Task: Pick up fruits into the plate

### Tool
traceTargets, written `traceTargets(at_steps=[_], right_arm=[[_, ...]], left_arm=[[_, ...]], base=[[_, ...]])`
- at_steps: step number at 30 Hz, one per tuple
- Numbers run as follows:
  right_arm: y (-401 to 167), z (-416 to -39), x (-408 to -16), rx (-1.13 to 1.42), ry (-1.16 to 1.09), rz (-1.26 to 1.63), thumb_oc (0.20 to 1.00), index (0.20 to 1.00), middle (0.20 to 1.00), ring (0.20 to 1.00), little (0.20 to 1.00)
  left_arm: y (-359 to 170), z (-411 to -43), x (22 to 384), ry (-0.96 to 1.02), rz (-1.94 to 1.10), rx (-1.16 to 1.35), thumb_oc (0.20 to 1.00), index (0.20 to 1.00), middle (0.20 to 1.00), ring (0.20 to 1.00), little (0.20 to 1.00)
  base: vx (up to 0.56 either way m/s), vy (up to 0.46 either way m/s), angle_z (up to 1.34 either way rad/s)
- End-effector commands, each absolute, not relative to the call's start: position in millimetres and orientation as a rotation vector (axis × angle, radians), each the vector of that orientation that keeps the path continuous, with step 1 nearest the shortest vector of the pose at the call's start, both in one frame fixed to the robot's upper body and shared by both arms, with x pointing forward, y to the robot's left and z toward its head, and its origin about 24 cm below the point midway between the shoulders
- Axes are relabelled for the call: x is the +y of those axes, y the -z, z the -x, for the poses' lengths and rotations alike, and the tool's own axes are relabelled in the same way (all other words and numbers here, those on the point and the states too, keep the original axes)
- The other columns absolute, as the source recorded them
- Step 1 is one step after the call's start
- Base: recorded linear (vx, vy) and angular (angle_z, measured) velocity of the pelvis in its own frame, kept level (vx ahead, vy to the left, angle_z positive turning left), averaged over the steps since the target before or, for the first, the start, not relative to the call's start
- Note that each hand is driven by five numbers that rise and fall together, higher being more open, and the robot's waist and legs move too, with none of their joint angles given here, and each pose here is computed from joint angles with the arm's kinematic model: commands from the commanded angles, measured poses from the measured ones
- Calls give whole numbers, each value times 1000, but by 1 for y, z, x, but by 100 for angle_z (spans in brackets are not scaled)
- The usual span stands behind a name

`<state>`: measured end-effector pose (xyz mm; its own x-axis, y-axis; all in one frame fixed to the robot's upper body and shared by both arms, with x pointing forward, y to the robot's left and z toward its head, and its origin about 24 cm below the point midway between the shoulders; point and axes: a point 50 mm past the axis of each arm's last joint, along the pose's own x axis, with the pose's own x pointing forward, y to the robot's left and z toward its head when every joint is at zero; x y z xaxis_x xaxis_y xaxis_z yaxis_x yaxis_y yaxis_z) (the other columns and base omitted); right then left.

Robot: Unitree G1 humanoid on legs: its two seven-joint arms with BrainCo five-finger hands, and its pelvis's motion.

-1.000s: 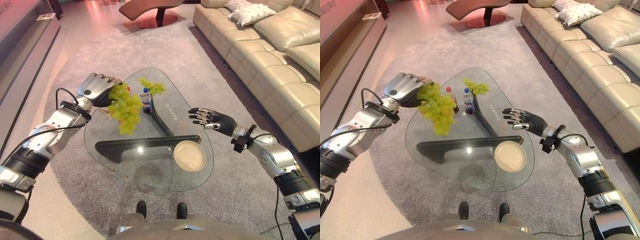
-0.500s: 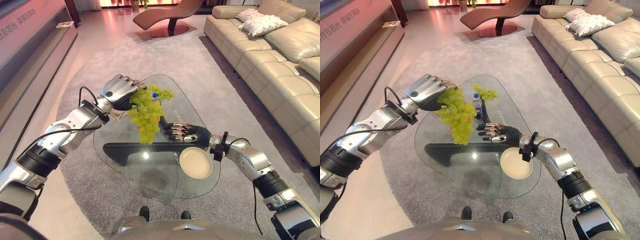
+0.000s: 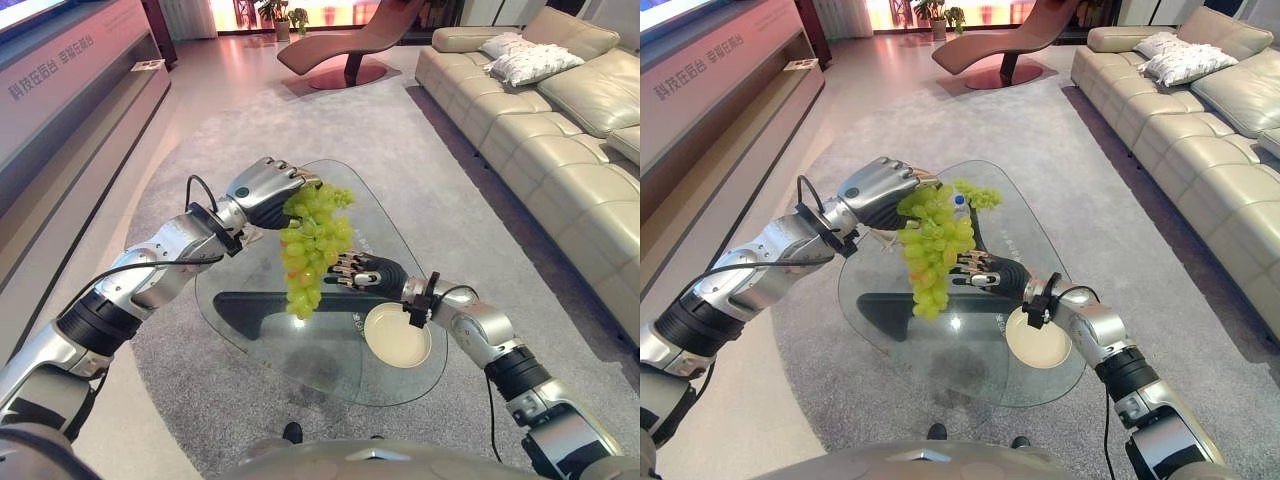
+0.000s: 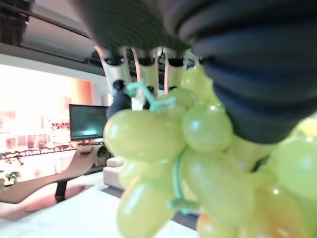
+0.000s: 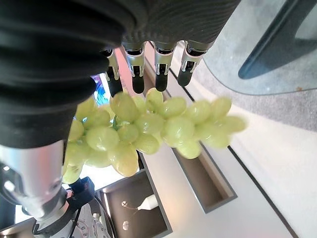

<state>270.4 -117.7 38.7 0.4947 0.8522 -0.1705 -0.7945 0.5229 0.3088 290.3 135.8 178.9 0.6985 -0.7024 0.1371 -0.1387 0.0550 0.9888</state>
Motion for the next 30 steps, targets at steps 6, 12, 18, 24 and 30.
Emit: traceTargets(at_steps=[6,12,18,24,30], right_arm=[[-56,-277,-107,178,-1003,-265,1000,1000,1000,1000,1000],[-59,-279,-119,152,-953,-259,1000,1000,1000,1000,1000],[-67,-278,-126,108,-988,-291,1000,1000,1000,1000,1000],[-71,-268,-105,102,-1147,-373,1000,1000,1000,1000,1000],[-71,-246,-78,125,-1341,-506,1000,1000,1000,1000,1000]], left_arm=[[-225,-293,109,483,-1405,-922,200,200,200,200,200],[-225,-292,114,484,-1407,-900,200,200,200,200,200],[-223,-289,116,515,-1385,-892,200,200,200,200,200],[-223,-291,112,515,-1360,-895,200,200,200,200,200],[-221,-293,111,510,-1339,-873,200,200,200,200,200]], base=[[1,0,1],[0,0,0],[0,0,0],[0,0,0],[0,0,0]])
